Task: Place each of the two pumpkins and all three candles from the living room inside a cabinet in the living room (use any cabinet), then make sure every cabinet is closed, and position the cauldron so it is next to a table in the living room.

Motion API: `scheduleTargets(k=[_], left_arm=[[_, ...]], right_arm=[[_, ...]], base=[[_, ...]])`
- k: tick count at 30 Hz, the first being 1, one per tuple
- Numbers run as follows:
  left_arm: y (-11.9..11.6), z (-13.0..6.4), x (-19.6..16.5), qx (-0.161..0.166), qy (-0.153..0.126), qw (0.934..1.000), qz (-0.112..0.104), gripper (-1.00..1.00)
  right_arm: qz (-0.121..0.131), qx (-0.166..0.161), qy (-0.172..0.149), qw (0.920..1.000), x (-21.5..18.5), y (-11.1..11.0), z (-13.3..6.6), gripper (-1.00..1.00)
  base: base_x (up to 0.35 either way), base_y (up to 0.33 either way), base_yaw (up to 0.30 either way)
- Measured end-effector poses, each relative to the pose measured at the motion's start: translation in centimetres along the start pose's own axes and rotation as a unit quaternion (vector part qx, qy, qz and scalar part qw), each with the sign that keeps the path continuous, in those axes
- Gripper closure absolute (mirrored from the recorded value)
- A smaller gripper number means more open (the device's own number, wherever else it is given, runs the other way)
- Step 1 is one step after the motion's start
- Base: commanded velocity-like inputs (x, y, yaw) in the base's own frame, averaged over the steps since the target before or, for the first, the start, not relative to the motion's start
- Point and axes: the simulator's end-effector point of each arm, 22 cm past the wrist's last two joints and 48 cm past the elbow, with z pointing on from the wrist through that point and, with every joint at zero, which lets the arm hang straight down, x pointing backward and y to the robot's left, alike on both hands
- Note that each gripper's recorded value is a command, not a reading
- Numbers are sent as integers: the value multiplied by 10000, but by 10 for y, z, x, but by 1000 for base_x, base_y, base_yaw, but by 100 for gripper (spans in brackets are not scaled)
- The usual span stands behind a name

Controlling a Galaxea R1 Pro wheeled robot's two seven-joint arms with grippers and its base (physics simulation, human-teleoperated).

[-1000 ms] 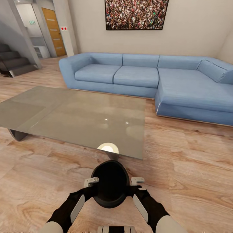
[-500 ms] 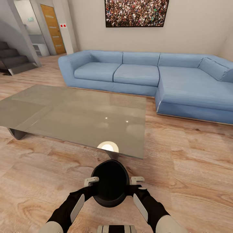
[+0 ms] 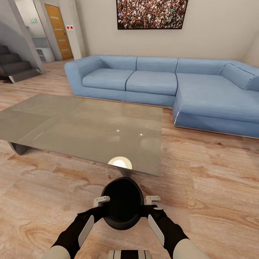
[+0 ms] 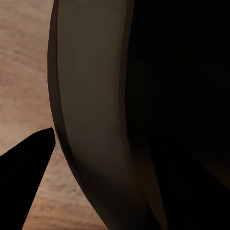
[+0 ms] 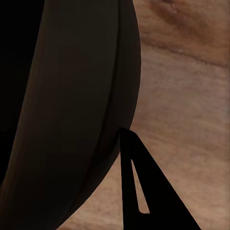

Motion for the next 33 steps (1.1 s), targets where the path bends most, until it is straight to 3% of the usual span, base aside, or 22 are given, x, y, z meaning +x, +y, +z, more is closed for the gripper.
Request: scheduleTargets(k=[1,2,16,33], left_arm=[[5,2,6,-38,39,10000,28,-100],[6,2,7,-48,44,10000,39,-100],[6,2,7,-55,47,10000,40,-100],[-3,-21,-24,18,-272,9996,-9,-100]], right_arm=[[4,-25,-47,10000,0,1,1,-100],[59,-100,-290,9995,-22,7,-4,-100],[63,-100,-297,9995,-22,7,-4,-100],[13,-103,-630,9980,-54,11,-30,-100]], base=[[0,0,0],[0,0,0],[0,0,0],[0,0,0]])
